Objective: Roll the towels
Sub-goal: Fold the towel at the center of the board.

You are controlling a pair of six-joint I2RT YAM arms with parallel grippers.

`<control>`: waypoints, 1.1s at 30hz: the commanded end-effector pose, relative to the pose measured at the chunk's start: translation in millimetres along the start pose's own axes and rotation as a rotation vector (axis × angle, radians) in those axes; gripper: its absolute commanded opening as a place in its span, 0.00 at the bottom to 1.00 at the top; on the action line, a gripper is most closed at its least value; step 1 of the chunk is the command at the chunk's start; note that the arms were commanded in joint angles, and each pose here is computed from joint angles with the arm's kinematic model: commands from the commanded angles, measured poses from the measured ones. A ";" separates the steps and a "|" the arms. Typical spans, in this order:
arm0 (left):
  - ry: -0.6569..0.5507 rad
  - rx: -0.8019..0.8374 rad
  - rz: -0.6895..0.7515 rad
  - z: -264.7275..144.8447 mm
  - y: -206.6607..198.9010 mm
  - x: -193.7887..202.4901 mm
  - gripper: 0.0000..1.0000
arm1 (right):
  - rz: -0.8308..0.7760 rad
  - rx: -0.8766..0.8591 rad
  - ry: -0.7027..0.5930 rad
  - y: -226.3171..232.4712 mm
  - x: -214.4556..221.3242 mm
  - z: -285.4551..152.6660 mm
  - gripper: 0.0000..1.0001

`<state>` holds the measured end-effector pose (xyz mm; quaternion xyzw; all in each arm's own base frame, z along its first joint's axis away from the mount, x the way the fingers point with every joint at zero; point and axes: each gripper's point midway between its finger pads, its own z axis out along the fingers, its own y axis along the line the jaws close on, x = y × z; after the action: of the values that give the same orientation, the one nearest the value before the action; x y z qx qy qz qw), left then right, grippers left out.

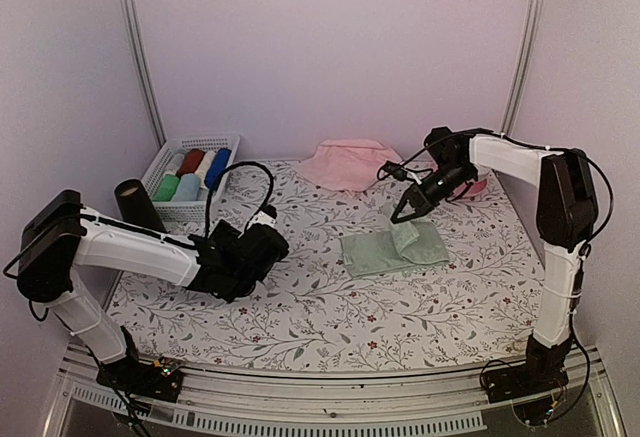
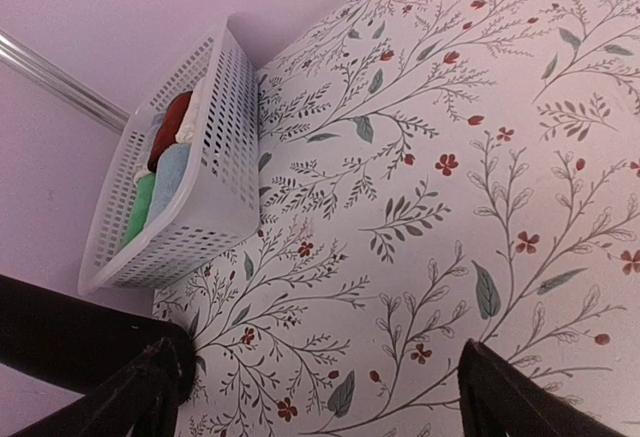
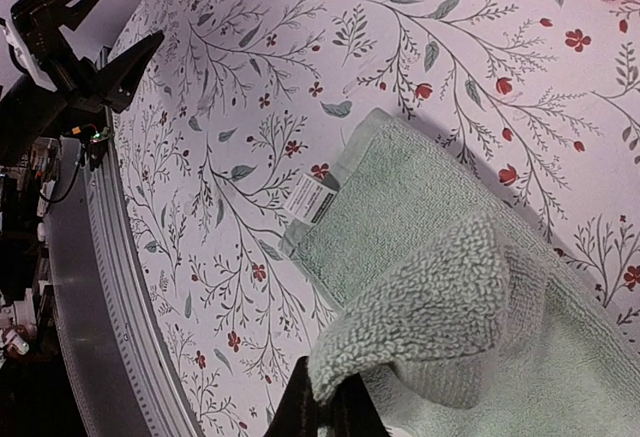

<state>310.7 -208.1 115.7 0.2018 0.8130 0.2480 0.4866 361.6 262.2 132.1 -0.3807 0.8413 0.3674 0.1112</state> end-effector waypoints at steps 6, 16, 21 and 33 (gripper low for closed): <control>-0.011 0.009 0.001 -1.7 -9.5 -4.8 0.97 | -0.003 -0.062 0.020 3.6 -10.4 25.2 0.02; -0.005 0.012 0.015 -0.3 -14.1 -3.3 0.97 | -0.001 -0.081 0.050 -2.4 -8.0 48.8 0.02; -0.006 0.016 0.019 -0.4 -16.8 -4.1 0.97 | 0.006 -0.083 0.068 -5.5 -4.6 62.1 0.03; 0.000 0.021 0.035 0.5 -21.2 -2.5 0.97 | -0.040 -0.154 0.061 13.2 -7.1 69.2 0.37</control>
<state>311.8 -214.6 102.1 0.2161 0.8135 0.2573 0.4747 351.0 310.9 78.0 -0.3979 0.8280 0.3921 0.0476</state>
